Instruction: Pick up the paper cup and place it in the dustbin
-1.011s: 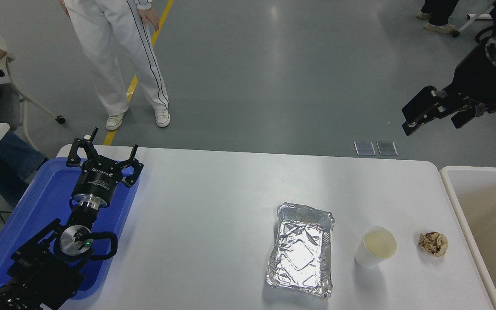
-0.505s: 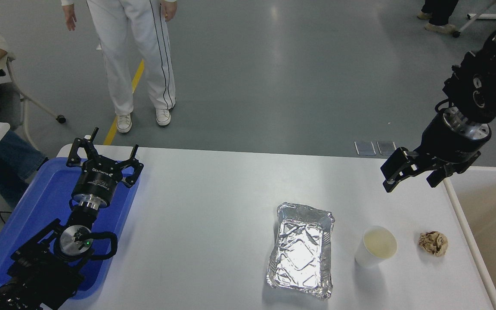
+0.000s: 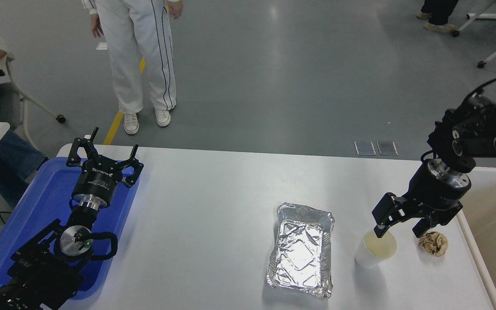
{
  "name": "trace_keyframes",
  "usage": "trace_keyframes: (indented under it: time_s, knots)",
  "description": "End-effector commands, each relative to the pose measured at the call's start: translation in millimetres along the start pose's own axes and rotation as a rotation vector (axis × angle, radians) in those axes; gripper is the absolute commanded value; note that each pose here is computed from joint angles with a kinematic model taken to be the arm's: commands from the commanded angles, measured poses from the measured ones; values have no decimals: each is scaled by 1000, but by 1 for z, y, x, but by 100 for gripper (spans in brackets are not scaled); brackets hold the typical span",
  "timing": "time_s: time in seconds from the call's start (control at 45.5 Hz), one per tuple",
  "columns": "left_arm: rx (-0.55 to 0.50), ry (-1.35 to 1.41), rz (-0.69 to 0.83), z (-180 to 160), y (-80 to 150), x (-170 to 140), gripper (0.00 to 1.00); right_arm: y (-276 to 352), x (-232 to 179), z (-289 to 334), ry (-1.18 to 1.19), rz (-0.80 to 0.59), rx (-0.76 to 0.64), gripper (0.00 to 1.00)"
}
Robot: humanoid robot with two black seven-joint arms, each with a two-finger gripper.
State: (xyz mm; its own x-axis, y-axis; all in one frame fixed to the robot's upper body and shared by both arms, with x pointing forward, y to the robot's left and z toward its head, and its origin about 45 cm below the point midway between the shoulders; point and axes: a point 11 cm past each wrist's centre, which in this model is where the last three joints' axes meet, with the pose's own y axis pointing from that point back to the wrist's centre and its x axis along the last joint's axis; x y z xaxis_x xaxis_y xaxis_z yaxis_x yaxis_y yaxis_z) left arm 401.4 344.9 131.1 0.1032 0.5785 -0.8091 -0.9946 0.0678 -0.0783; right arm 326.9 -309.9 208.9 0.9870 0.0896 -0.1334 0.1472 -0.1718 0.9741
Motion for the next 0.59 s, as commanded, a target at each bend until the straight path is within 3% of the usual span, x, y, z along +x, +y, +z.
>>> trace_keyframes:
  time_s: [0.0,0.571]
  knots:
    - [0,0,0,0,0,0,100,-31,1,6,30,100,37,83]
    - [1,0,0,0,0,0,100,-48,3,40,40,213,-40,83]
